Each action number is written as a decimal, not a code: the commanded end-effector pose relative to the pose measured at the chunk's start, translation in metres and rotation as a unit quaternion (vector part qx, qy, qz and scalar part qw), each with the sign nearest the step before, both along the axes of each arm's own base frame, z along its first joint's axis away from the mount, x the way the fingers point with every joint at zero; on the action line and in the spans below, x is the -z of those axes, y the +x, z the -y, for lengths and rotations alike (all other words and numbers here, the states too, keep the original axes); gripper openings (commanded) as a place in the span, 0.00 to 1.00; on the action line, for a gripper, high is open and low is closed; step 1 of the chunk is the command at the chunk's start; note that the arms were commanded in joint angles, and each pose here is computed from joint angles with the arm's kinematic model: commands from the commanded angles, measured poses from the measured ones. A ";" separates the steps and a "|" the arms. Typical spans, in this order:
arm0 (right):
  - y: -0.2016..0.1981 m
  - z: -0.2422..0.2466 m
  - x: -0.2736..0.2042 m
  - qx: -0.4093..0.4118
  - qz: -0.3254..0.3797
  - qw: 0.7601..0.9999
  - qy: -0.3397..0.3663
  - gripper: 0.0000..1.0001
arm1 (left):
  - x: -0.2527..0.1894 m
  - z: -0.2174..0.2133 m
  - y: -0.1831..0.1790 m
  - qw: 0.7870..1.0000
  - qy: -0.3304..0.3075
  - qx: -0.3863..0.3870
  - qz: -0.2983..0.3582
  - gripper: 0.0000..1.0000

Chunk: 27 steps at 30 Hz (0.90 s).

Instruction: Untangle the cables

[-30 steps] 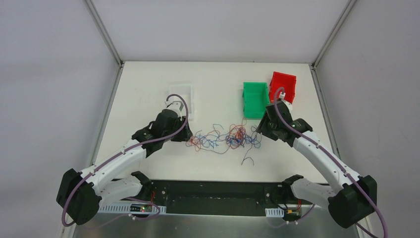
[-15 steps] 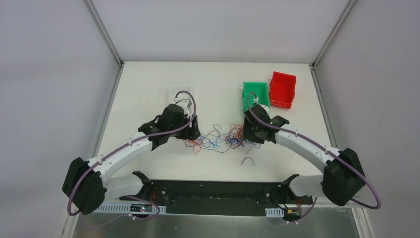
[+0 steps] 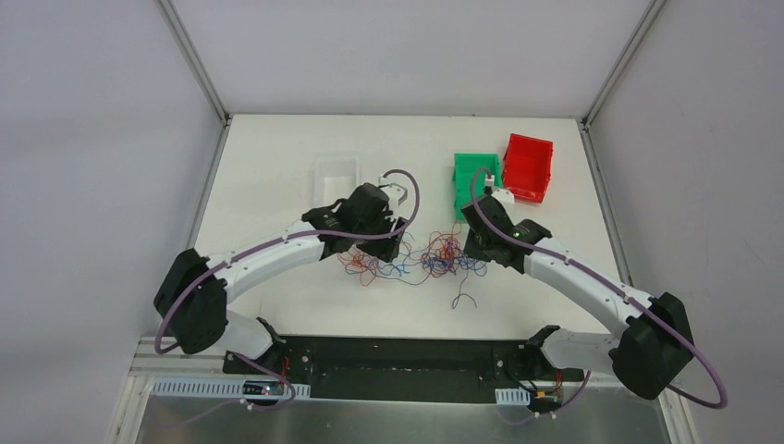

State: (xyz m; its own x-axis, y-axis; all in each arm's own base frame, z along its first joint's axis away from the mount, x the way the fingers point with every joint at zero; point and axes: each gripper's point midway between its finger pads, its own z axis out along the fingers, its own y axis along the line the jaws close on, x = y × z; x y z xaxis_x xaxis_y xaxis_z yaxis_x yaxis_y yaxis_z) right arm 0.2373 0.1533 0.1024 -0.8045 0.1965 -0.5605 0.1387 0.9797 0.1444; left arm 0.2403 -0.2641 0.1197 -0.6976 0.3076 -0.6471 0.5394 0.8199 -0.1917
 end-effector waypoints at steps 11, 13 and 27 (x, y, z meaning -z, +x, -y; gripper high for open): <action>0.000 0.011 -0.012 0.038 0.026 0.999 0.012 0.06 | 0.051 0.003 0.021 0.989 0.144 0.017 -0.038 0.19; 0.000 0.014 -0.009 0.045 0.025 0.999 0.010 0.04 | 0.038 0.003 0.024 0.991 0.134 0.005 -0.022 0.00; -0.009 -0.056 -0.055 -0.129 0.080 0.972 0.177 0.88 | -0.131 0.019 0.019 0.995 -0.035 0.022 0.093 0.00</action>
State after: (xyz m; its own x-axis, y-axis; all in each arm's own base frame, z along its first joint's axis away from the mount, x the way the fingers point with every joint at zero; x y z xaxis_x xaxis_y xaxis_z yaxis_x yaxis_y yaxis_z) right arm 0.2221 0.1754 0.1167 -0.8039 0.2276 -0.5495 0.0249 0.9359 0.3513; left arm 0.2703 -0.2793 0.2035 -0.5917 0.3267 -0.7370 0.5714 0.8149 -0.0976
